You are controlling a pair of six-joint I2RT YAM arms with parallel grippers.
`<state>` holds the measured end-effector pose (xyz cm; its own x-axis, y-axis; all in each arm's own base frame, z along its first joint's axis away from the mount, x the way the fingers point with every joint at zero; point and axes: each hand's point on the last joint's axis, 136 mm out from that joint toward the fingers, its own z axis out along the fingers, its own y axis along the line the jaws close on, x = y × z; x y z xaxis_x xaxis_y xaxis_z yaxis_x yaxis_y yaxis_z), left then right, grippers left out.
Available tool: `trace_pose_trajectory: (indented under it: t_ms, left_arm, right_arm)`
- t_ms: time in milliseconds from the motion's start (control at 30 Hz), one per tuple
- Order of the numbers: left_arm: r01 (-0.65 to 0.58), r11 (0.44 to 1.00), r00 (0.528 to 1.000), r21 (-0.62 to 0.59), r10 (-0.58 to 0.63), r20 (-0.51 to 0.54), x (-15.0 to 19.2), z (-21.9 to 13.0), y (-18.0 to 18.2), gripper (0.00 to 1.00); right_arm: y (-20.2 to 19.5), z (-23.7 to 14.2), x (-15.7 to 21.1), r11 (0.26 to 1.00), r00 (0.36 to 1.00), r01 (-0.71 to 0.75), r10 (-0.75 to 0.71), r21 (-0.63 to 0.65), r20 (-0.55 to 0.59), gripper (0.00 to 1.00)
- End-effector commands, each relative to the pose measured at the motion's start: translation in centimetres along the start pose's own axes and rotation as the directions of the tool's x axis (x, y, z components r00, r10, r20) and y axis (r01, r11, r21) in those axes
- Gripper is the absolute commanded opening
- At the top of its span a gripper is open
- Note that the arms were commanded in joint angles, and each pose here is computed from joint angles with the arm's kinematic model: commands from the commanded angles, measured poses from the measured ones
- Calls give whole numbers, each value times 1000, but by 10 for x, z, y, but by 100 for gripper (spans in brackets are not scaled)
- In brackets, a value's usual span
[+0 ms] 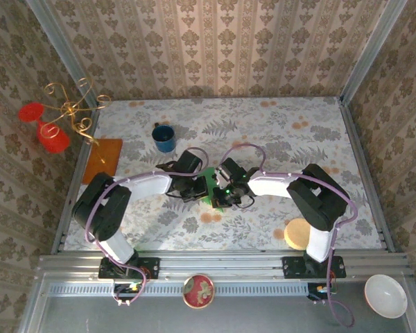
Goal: Fold a paper plane with a square sheet of paper (pick it up from the middle)
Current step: Third fold the triangle at the center of the table.
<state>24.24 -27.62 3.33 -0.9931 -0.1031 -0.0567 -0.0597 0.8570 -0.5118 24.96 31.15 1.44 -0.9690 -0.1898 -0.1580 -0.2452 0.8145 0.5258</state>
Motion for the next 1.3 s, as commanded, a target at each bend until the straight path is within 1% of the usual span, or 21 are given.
trace_pose_trajectory:
  t_ms: [0,200,333,433,567,700,767,833,1000,1167,1267]
  left_arm:
    - [-33,999,999,17,34,-30,1,8,-4,7]
    - [-8,1000,999,-29,7,-37,1,13,17,7]
    - [-12,999,999,-53,10,-39,-2,14,37,7]
    - [-22,999,999,-46,20,-40,-6,11,47,7]
    - [-22,999,1000,-50,21,-22,-12,5,65,7]
    - [21,999,1000,-33,-21,3,-11,0,87,7]
    - [14,1000,1000,-27,-14,15,-10,-3,91,7]
    - [37,999,998,-27,-36,54,-21,-12,102,7]
    - [16,1000,990,2,-16,138,-37,-35,95,7]
    - [-83,996,970,44,71,233,-39,-62,50,8]
    - [-120,991,961,55,102,259,-31,-64,26,8]
  right_arm:
    - [-29,10,22,994,995,-45,54,99,-85,0]
    - [-36,11,27,990,992,-67,80,128,-101,0]
    - [-48,14,45,981,982,-90,116,172,-149,0]
    - [-61,14,59,972,974,-101,140,215,-176,0]
    - [-70,14,69,964,969,-110,158,242,-192,0]
    - [-70,13,68,963,968,-126,172,237,-181,0]
    - [-68,15,67,964,968,-133,176,229,-179,0]
    - [-67,16,66,966,968,-135,176,221,-179,0]
    - [-65,17,64,967,968,-140,178,211,-174,0]
    - [-60,17,58,971,970,-157,186,183,-158,0]
    - [-56,18,56,972,969,-169,195,163,-155,0]
